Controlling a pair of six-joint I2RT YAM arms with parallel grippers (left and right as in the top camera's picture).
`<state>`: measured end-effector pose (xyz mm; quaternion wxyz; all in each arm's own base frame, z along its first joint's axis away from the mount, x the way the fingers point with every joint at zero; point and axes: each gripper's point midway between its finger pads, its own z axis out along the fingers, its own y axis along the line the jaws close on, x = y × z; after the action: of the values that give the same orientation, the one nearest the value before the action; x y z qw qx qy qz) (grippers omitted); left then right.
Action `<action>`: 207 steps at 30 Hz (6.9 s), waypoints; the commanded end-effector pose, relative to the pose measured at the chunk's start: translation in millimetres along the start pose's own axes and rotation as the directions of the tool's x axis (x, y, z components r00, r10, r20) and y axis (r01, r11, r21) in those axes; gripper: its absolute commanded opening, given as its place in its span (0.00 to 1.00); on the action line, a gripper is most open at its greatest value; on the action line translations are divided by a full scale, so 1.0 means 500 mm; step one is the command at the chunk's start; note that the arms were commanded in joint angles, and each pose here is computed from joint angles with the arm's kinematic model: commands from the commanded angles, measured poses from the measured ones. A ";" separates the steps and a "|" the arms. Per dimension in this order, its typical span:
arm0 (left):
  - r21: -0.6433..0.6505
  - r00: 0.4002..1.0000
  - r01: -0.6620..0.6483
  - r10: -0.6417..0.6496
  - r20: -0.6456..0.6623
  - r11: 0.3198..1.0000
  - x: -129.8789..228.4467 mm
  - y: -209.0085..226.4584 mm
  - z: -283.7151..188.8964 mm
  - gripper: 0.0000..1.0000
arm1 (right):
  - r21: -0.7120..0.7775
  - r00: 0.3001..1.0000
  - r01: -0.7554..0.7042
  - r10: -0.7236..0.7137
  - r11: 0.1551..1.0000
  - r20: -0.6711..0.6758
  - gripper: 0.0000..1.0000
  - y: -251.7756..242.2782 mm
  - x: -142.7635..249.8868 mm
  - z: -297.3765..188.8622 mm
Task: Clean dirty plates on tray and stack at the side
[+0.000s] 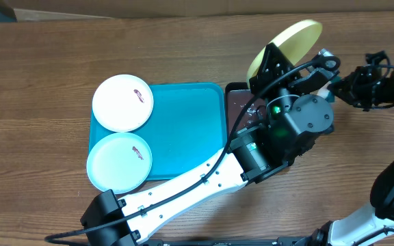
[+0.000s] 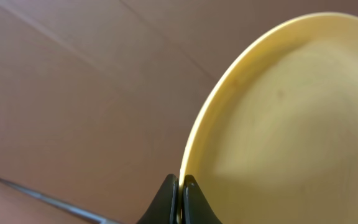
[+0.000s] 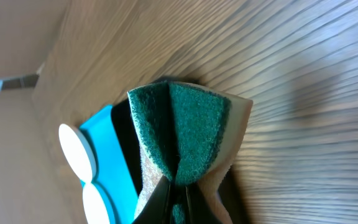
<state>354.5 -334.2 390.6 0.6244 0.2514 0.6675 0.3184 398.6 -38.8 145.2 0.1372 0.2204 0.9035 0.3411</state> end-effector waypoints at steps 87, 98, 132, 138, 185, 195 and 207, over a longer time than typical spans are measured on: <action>-0.506 -0.227 0.838 -0.714 -0.662 0.203 1.164 0.312 0.156 0.72 | 0.098 0.794 0.543 -0.472 0.834 -0.384 0.21 0.218 0.305 0.232; -0.319 -0.001 0.854 -0.613 -0.790 0.410 1.047 0.234 0.222 0.45 | 0.098 0.794 0.543 -0.472 0.834 -0.383 0.04 0.218 0.304 0.232; -0.252 0.078 0.756 -0.465 -0.882 0.604 1.099 0.102 0.255 0.38 | 0.098 0.794 0.543 -0.472 0.834 -0.383 0.04 0.218 0.304 0.232; -0.254 0.057 0.753 -0.444 -0.894 0.608 1.116 0.082 0.250 0.38 | 0.098 0.794 0.543 -0.472 0.834 -0.383 0.04 0.218 0.304 0.232; 0.011 0.020 0.888 -0.015 -1.000 0.459 0.860 -0.158 0.107 0.04 | 0.159 0.796 0.583 -0.522 0.796 -0.307 0.04 0.235 0.254 0.226; 0.024 0.016 0.883 0.020 -1.000 0.468 0.857 -0.171 0.087 0.04 | 0.160 0.742 0.665 -0.620 0.729 -0.255 0.04 0.311 0.258 0.230; -0.036 -0.038 0.817 -0.009 -0.999 0.575 0.902 -0.175 0.070 0.04 | 0.359 0.605 0.776 -0.771 0.518 -0.196 0.04 0.373 0.311 0.279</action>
<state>357.1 -61.9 26.4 -0.0079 -0.0619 0.9946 -0.0825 366.2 238.4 142.5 0.1736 -0.1904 0.9613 0.0977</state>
